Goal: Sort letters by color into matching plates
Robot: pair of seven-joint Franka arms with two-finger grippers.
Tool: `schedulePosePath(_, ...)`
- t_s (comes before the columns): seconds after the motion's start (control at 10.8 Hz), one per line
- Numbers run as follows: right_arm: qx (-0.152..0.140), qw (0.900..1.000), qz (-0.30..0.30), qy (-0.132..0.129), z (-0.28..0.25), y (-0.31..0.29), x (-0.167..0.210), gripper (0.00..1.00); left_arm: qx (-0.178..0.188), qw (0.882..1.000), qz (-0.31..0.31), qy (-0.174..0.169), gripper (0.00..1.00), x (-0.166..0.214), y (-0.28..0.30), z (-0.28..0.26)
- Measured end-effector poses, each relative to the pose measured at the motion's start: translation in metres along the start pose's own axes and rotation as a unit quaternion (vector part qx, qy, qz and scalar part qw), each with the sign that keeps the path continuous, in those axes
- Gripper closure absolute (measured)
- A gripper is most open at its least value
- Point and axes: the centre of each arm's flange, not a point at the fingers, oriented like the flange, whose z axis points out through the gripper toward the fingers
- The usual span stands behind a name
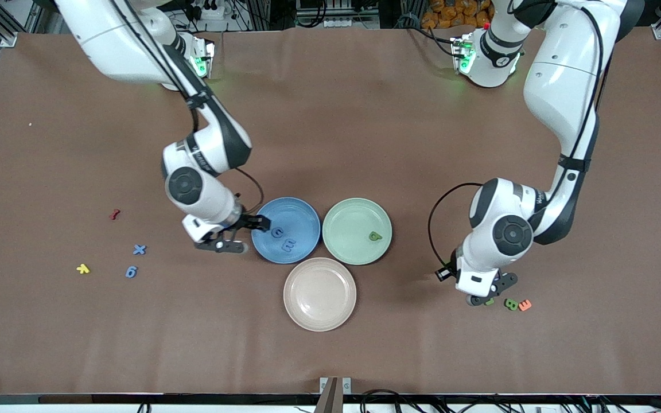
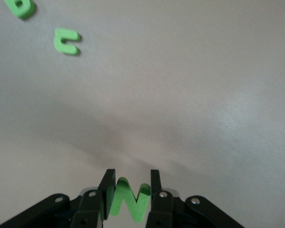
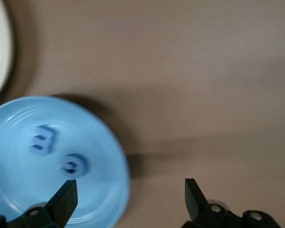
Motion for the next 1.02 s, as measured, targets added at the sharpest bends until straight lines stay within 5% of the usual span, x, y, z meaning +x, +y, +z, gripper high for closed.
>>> schedulePosePath(0.28, -0.008, 0.999, 0.041, -0.001, -0.034, 0.081, 0.035, 0.00, -0.002, 0.998, -0.058, 0.000, 0.66, -0.039, 0.034, -0.002)
schedulePosePath(0.65, -0.062, 0.994, 0.090, 0.020, -0.044, 0.189, 0.068, 0.00, -0.017, 0.991, -0.132, 0.007, 0.66, -0.079, 0.068, -0.025)
schedulePosePath(1.02, -0.061, 0.995, 0.078, 0.023, -0.048, 0.264, 0.081, 0.00, -0.020, 0.988, -0.150, 0.004, 0.66, -0.147, 0.108, -0.028)
